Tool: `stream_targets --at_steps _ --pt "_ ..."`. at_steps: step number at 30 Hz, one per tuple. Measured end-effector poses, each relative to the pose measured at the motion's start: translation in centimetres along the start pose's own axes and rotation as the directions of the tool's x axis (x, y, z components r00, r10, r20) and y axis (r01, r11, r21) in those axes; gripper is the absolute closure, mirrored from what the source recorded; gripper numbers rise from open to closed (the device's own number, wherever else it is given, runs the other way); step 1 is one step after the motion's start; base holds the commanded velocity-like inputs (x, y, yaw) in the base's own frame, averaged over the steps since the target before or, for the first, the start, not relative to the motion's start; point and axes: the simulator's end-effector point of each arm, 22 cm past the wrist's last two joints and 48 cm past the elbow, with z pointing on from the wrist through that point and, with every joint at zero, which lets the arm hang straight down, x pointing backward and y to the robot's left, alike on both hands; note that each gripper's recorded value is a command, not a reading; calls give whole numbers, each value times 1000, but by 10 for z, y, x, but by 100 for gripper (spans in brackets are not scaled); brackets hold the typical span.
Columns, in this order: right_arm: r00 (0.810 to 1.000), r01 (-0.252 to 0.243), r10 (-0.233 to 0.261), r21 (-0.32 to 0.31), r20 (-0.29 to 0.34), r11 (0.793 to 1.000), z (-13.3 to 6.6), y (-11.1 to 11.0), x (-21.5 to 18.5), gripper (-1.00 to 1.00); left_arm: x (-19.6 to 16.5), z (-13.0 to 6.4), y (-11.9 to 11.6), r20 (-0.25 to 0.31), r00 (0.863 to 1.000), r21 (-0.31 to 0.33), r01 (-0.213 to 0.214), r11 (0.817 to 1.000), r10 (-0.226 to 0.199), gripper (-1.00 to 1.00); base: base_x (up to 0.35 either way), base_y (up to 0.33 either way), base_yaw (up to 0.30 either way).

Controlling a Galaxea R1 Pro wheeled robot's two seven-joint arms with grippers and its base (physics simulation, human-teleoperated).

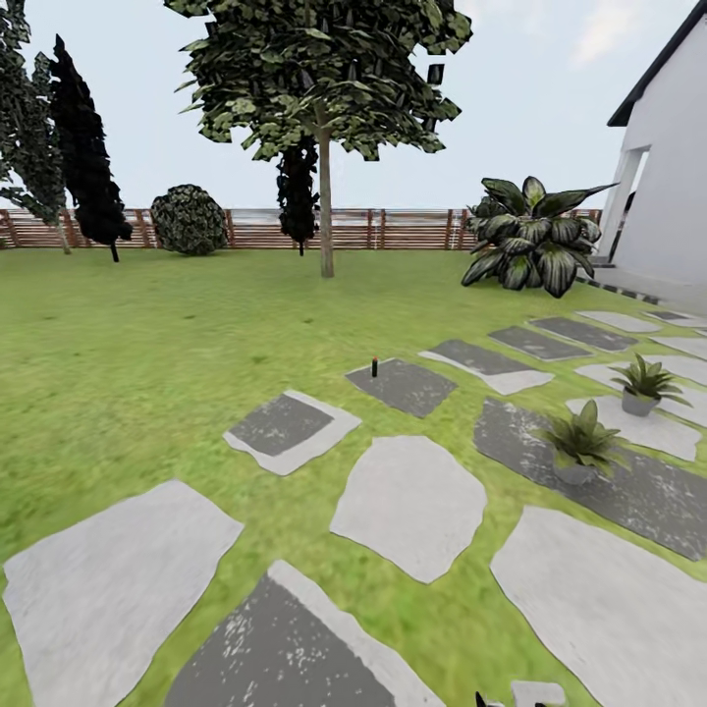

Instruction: Pick up the pesticide atomizer in the garden and spray insectifuge to fully cover both potted plants in the garden.

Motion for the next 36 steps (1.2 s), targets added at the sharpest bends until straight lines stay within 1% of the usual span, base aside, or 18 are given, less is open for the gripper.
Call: stream_targets --at_steps 36 --pt "1000 0 0 -4 0 1000 0 1 0 -100 -1 0 0 1 1000 0 0 1000 0 -100 307 0 0"
